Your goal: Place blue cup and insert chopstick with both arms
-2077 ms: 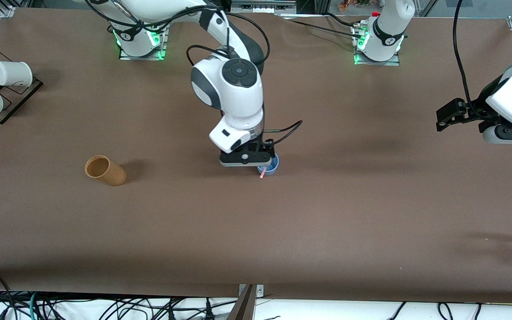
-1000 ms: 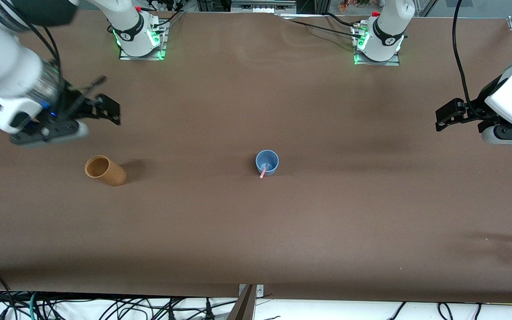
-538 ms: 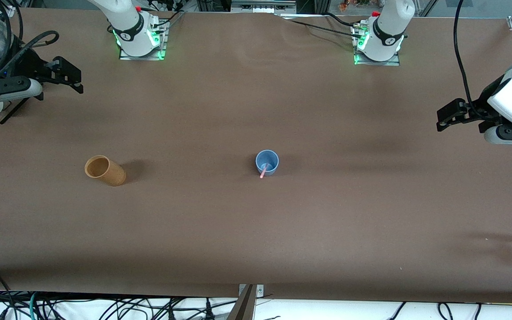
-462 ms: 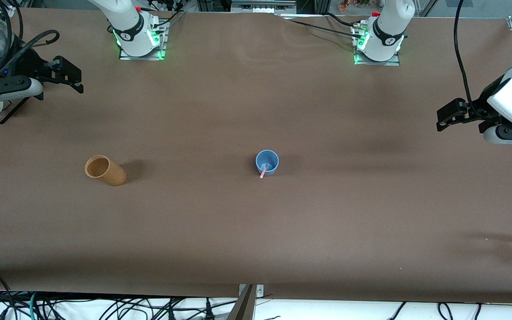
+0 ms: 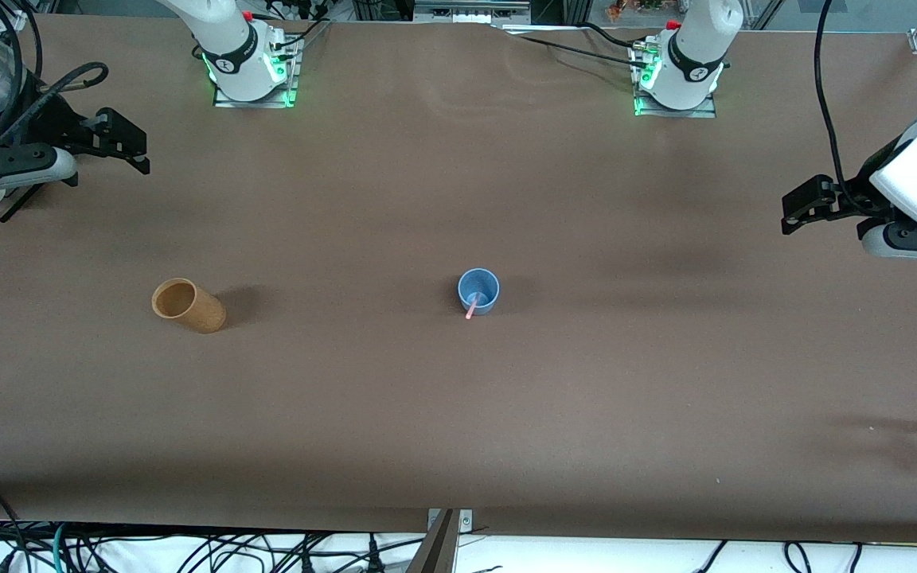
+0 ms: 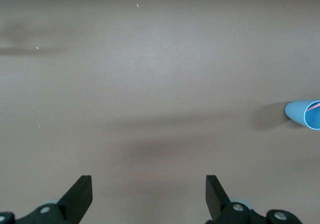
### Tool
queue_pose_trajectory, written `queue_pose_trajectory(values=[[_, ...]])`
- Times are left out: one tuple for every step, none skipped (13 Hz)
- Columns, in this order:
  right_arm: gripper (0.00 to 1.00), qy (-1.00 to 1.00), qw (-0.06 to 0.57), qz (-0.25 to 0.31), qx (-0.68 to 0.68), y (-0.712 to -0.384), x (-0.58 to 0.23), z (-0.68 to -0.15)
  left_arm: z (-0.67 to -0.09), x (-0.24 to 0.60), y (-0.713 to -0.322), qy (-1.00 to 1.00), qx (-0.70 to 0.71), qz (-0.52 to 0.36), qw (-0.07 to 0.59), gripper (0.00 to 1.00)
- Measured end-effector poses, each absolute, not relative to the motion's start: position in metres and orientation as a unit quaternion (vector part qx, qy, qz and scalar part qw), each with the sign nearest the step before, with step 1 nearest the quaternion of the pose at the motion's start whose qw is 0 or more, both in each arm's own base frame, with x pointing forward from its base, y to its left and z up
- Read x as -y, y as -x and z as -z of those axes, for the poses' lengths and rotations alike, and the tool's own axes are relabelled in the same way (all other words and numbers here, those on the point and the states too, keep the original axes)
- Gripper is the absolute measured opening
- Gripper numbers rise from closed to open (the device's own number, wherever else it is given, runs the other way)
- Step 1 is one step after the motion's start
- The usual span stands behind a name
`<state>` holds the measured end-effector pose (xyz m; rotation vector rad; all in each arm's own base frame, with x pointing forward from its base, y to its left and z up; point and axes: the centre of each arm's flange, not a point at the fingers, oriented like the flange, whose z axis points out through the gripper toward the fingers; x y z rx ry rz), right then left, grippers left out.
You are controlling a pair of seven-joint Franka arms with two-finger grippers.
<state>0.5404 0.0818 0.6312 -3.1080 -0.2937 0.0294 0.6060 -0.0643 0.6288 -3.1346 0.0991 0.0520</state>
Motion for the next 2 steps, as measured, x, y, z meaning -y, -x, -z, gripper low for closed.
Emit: queue_pose_trajectory(values=[[1.00, 0.995, 0.009, -0.007, 0.094, -0.5405, -0.0817, -0.6332, -0.6285, 0.0644, -0.6061, 0.999, -0.032, -0.017, 0.003, 1.00], [1.00, 0.996, 0.009, -0.006, 0.094, -0.5405, -0.0816, -0.6346, -0.6285, 0.0644, -0.6061, 0.999, -0.032, -0.017, 0.002, 1.00]])
